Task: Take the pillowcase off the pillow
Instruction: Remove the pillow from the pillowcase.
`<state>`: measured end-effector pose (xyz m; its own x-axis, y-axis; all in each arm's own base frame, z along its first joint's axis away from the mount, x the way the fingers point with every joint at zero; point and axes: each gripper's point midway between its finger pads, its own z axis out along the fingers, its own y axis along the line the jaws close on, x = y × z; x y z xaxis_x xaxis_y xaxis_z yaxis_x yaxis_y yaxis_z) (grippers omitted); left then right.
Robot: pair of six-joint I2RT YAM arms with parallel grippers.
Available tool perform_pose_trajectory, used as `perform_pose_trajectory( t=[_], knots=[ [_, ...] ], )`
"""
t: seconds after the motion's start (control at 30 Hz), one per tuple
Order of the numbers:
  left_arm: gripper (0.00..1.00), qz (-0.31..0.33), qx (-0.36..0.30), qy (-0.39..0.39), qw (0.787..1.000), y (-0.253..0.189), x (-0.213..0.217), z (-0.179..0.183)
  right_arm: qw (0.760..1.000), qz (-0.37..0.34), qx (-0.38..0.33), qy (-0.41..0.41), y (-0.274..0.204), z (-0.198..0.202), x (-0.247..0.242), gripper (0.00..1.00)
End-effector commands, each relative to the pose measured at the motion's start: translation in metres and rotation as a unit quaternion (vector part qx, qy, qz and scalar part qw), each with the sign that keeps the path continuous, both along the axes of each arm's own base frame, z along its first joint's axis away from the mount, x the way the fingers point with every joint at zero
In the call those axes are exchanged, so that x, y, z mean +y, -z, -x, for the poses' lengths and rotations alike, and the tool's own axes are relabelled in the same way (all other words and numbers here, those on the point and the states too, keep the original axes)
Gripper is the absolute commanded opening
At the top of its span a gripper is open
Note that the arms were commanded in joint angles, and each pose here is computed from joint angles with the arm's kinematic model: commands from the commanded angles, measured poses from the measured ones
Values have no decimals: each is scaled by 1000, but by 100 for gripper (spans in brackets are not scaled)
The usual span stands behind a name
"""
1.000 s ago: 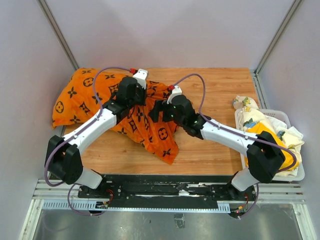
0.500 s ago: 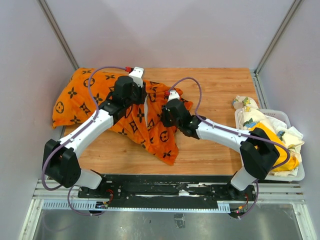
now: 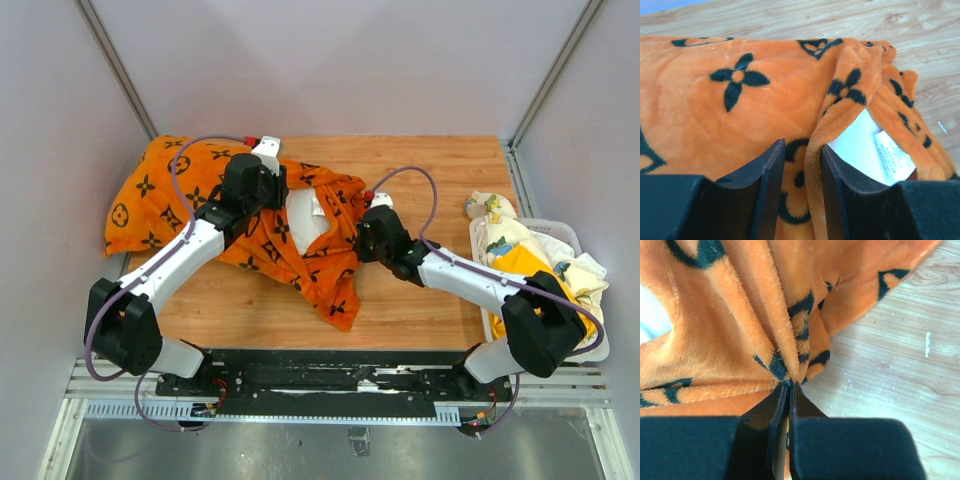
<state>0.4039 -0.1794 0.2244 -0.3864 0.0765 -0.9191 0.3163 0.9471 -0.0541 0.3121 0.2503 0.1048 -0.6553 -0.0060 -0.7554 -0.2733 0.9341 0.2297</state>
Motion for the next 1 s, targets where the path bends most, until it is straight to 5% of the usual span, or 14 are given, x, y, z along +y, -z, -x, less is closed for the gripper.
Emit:
perform_pose_trajectory(
  t=[0.0, 0.47, 0.53, 0.7, 0.97],
  knots=[
    [39, 1, -10, -19, 1000, -5, 15, -2, 999, 15, 21, 42, 14, 4, -30, 1],
    [50, 7, -6, -21, 1000, -12, 20, 0, 993, 24, 34, 115, 13, -2, -63, 9],
    [50, 8, -5, -19, 1000, -11, 20, 1, 994, 15, 16, 110, 1, -4, -61, 21],
    [50, 25, 9, 17, 1000, -2, 7, 6, 996, 3, -56, 74, -41, -12, -41, 73],
    [46, 53, 37, 76, 995, 14, -20, 17, 997, -20, -80, 1, -71, -30, 11, 89]
  ],
)
